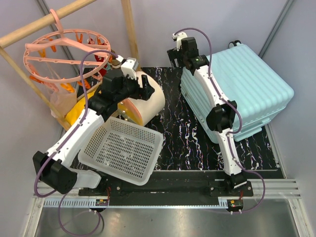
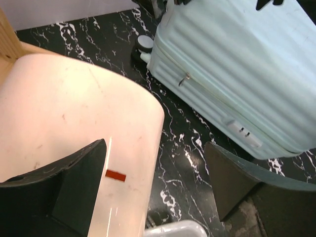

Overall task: Open, take out, and arrange the luggage
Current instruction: Adjust the luggage at the center of the board.

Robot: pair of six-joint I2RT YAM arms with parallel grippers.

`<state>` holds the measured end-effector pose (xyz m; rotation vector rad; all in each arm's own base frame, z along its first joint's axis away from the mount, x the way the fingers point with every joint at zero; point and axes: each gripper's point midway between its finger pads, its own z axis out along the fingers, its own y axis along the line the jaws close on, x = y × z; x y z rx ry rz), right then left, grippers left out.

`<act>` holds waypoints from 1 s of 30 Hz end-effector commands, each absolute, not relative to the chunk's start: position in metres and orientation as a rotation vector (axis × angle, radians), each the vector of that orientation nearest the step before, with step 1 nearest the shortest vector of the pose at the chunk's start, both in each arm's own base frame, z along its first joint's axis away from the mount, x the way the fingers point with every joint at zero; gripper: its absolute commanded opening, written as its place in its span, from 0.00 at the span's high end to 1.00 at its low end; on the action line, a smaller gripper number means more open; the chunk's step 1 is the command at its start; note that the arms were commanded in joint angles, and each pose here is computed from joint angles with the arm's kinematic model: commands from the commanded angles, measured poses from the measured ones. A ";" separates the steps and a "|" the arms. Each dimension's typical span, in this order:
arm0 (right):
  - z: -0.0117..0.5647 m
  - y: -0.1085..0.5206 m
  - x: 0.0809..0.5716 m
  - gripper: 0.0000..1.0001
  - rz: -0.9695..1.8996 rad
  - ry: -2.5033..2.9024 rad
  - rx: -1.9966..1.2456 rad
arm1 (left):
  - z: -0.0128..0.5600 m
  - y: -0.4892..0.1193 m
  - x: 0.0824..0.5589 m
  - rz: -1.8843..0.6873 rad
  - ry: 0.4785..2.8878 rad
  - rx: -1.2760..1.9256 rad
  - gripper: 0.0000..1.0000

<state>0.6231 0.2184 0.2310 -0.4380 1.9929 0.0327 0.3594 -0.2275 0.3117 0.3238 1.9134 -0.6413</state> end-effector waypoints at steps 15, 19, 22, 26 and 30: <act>0.167 0.269 0.574 0.66 0.363 2.140 -0.750 | 0.312 -0.204 0.342 -0.543 1.905 0.402 0.14; 0.185 0.299 0.537 0.98 0.421 2.129 -0.826 | 0.314 -0.204 0.346 -0.532 1.896 0.407 0.14; 0.192 0.314 0.513 0.98 0.444 2.135 -0.865 | 0.314 -0.203 0.348 -0.520 1.894 0.399 0.14; 0.193 0.319 0.487 0.98 0.475 2.177 -0.885 | 0.319 -0.201 0.347 -0.518 1.880 0.388 0.14; 0.201 0.317 0.467 0.98 0.482 2.215 -0.863 | 0.323 -0.197 0.344 -0.506 1.862 0.384 0.13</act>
